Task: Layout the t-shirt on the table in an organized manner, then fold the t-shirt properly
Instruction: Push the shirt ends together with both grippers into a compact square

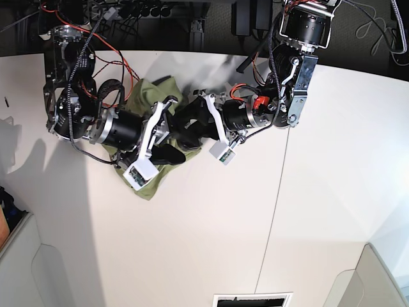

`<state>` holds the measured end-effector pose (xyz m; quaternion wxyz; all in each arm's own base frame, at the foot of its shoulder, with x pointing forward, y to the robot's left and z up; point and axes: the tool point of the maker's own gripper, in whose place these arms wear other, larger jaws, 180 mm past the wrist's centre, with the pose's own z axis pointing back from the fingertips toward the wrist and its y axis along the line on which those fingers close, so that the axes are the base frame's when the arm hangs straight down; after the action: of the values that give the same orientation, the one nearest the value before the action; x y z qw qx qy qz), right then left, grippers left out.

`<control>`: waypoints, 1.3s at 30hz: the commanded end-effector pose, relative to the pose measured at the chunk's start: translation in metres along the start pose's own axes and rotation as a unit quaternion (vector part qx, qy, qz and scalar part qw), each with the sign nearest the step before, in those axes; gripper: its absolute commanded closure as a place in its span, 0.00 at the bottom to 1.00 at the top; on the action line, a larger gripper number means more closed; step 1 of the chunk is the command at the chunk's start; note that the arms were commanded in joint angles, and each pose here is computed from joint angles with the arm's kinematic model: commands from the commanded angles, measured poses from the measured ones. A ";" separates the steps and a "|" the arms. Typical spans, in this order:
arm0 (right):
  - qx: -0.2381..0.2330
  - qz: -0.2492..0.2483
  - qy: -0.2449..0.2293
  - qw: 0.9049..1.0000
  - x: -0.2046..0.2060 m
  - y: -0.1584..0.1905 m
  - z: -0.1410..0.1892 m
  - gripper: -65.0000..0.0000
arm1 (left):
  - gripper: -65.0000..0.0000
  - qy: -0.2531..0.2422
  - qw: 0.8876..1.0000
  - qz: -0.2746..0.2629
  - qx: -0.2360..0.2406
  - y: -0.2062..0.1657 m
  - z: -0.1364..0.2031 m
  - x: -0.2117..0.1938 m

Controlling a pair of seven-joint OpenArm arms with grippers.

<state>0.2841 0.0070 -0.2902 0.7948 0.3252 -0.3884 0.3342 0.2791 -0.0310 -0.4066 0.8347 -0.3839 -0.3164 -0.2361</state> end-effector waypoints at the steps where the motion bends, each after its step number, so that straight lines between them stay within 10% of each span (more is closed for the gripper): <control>1: 0.003 0.011 -0.032 0.999 0.020 0.002 0.002 0.62 | 0.46 -0.001 1.000 -0.010 0.007 0.003 0.001 0.006; 13: -0.041 0.006 -0.059 0.997 0.033 -0.018 0.008 0.62 | 0.46 0.001 1.000 -0.010 0.008 0.003 0.001 0.005; 17: -0.145 0.000 -0.086 0.986 0.051 -0.069 0.032 1.00 | 0.46 0.004 1.000 -0.005 0.004 0.002 0.002 0.004; 23: -0.232 -0.007 -0.088 0.969 0.052 -0.130 0.051 1.00 | 0.46 0.013 1.000 -0.005 0.003 0.002 0.002 0.001; 39: -0.184 -0.107 0.018 0.977 -0.022 -0.170 0.005 1.00 | 0.46 0.045 0.996 -0.013 0.080 0.054 -0.011 0.027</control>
<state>0.3930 -0.0966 -0.3679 0.8910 0.2075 -0.3647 0.1734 0.3314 -0.0200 -0.4162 0.8624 -0.3266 -0.3091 -0.2325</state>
